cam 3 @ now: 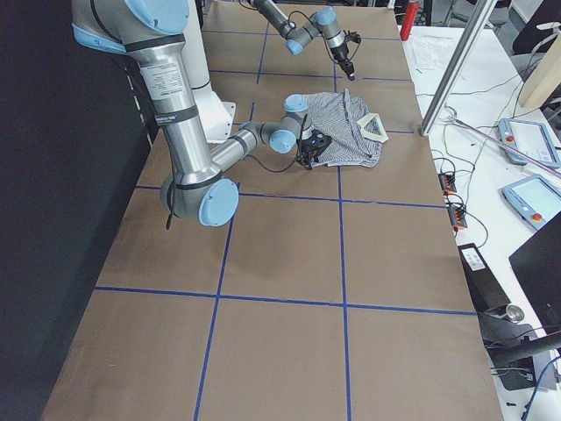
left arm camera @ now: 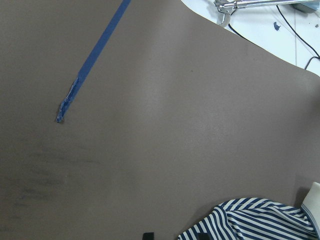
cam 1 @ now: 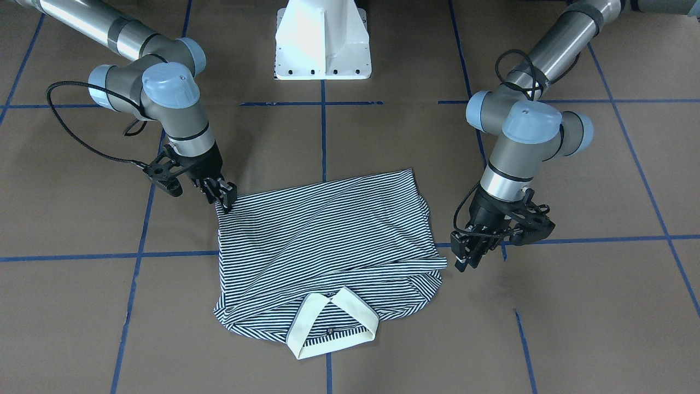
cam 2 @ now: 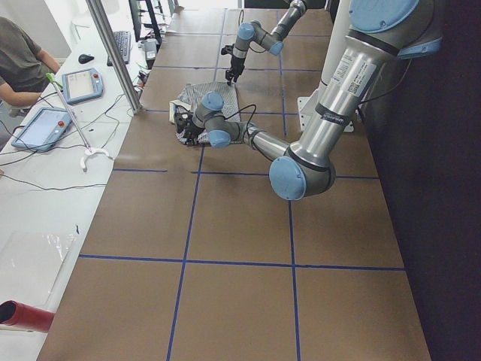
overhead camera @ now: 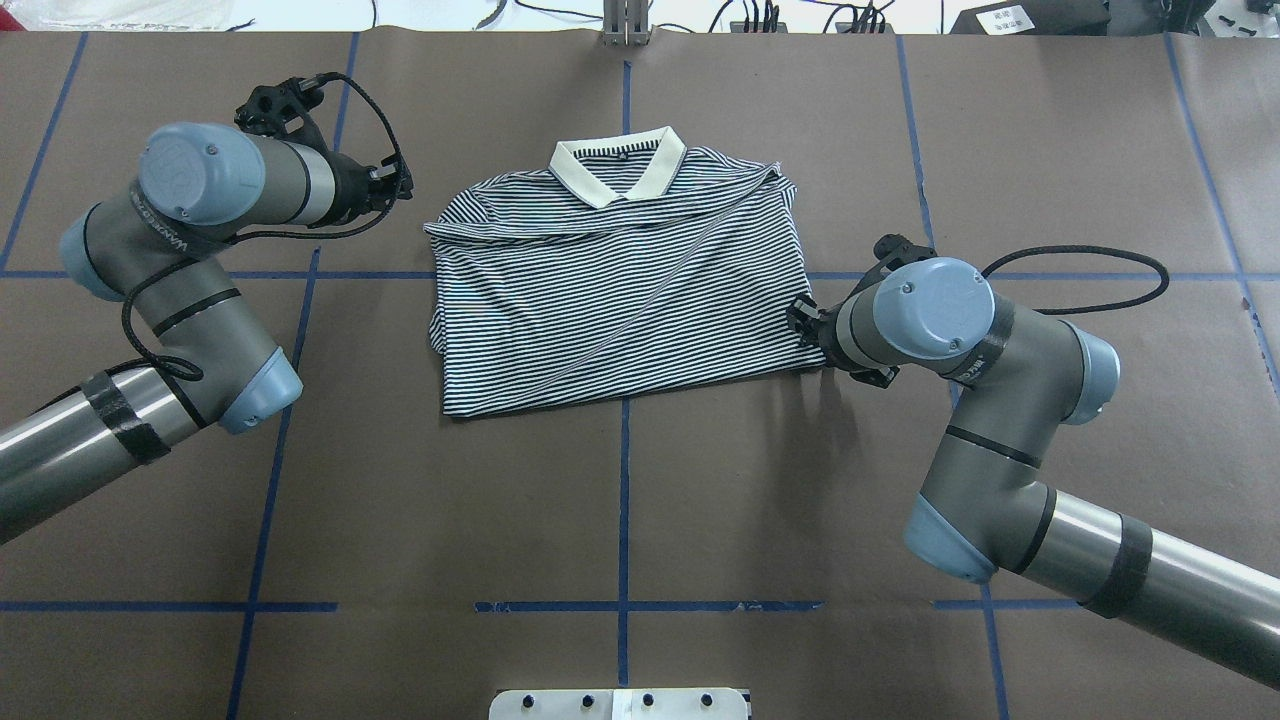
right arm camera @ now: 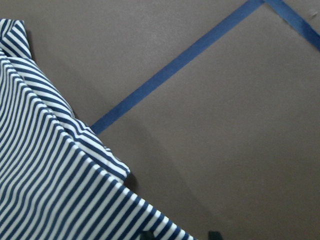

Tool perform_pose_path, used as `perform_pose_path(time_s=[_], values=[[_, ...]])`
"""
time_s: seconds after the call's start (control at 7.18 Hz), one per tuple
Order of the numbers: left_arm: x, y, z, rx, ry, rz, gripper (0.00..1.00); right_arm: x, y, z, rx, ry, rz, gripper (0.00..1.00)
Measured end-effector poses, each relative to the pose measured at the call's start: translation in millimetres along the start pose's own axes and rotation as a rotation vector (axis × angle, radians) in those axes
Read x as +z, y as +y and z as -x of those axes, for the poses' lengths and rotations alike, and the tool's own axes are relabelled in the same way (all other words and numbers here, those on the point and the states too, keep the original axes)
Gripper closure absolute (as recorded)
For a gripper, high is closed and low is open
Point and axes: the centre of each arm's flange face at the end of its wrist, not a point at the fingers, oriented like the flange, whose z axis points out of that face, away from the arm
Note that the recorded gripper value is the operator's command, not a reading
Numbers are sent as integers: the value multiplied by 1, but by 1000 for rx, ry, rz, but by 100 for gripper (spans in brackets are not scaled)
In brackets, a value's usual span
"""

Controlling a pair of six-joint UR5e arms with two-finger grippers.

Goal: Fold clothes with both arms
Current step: 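Grasp the shirt with both grippers and drag it toward the robot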

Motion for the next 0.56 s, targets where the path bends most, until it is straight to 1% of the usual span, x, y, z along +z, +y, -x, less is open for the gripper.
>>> perform_pose_path(time_s=[0.28, 0.56], values=[[0, 0, 7, -1, -6, -1, 59, 0, 1, 0, -1, 0, -2, 100], [-1, 1, 12, -1, -11, -1, 59, -9, 3, -3, -5, -14, 3, 100]])
